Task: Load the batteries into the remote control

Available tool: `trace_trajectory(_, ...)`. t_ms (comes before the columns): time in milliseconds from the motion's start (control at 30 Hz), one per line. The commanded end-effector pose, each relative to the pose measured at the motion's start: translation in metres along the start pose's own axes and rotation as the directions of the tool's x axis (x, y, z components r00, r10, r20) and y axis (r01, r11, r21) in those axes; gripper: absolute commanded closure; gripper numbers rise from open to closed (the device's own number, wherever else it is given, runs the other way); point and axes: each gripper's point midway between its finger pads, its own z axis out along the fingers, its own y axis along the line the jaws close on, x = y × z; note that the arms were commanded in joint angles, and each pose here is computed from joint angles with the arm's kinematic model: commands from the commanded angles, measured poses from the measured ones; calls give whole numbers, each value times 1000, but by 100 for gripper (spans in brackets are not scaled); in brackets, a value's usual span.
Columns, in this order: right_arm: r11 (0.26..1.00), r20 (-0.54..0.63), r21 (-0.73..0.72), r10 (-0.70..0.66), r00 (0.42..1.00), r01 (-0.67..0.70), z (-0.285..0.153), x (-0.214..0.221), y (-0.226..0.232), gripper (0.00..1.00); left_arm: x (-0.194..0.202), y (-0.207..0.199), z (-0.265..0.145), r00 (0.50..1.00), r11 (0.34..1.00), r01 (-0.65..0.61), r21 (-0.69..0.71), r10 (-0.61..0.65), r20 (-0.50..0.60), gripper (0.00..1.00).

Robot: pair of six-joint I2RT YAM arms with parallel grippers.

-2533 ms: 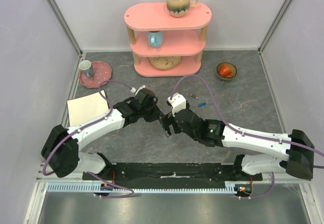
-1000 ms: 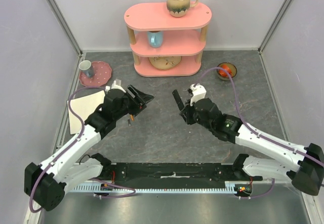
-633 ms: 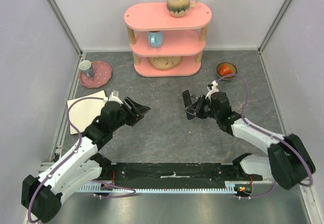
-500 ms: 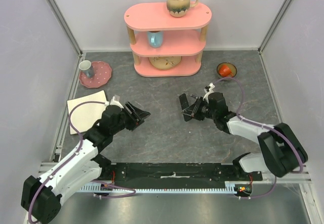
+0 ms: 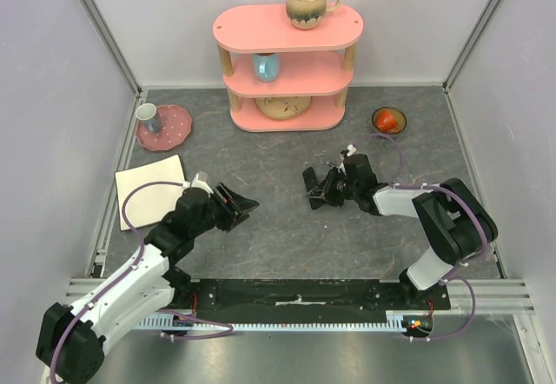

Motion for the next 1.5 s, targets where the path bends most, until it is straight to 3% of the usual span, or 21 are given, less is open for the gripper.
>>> trace_trajectory(0, 999, -40, 39, -2, 999, 4, 7, 2, -8, 84, 2, -8, 1, 1000, 999, 25, 45, -24, -16, 37)
trace_trajectory(67, 998, -67, 66, 0, 998, 5, 7, 8, -16, 67, 3, -6, 2, 999, 999, 27, 43, -26, -21, 37)
trace_trajectory(167, 994, -98, 102, -18, 995, 28, 3, 16, -25, 52, 6, -5, 2, 999, 999, 29, 42, -28, -33, 37)
trace_trajectory(267, 987, -124, 147, -48, 991, 66, -6, 21, -35, 44, 8, -2, 3, 999, 999, 31, 37, -29, -44, 36)
trace_trajectory(500, 943, -165, 268, -155, 974, 195, -48, 29, -55, 37, 12, 4, 3, 998, 999, 30, 29, -28, -55, 35)
trace_trajectory(700, 904, -14, 281, -333, 943, 323, -99, -5, -18, 35, 9, 15, 2, 999, 999, -39, -17, 38, -36, 33)
trace_trajectory(833, 856, 162, 198, -509, 845, 477, -133, -20, 38, 35, 0, 28, -1, 984, 979, -181, -92, 180, -19, 27)
trace_trajectory(967, 755, 248, 294, -652, 716, 586, -150, -24, 44, 36, -21, 43, -7, 964, 936, -248, -250, 263, 27, 22)
trace_trajectory(1100, 720, 345, 477, -681, 646, 504, -170, -46, 16, 36, -42, 53, -13, 938, 865, -305, -398, 346, 33, 22)
trace_trajectory(1233, 747, 463, 516, -655, 598, 420, -196, -60, 12, 35, -53, 50, -17, 920, 821, -338, -461, 391, 21, 16)
trace_trajectory(1300, 789, 519, 490, -605, 604, 370, -201, -63, 15, 28, -54, 48, -15, 926, 830, -322, -456, 377, 32, 9)
trace_trajectory(1333, 803, 543, 475, -589, 599, 360, -204, -64, 18, 8, -53, 47, -14, 928, 835, -317, -449, 370, 33, 7)
trace_trajectory(1367, 814, 557, 455, -576, 598, 361, -203, -63, 21, 2, -53, 42, -13, 928, 843, -320, -431, 372, 38, 7)
trace_trajectory(1467, 846, 596, 385, -532, 602, 367, -200, -61, 30, 2, -51, 31, -11, 919, 859, -353, -371, 393, 36, 8)
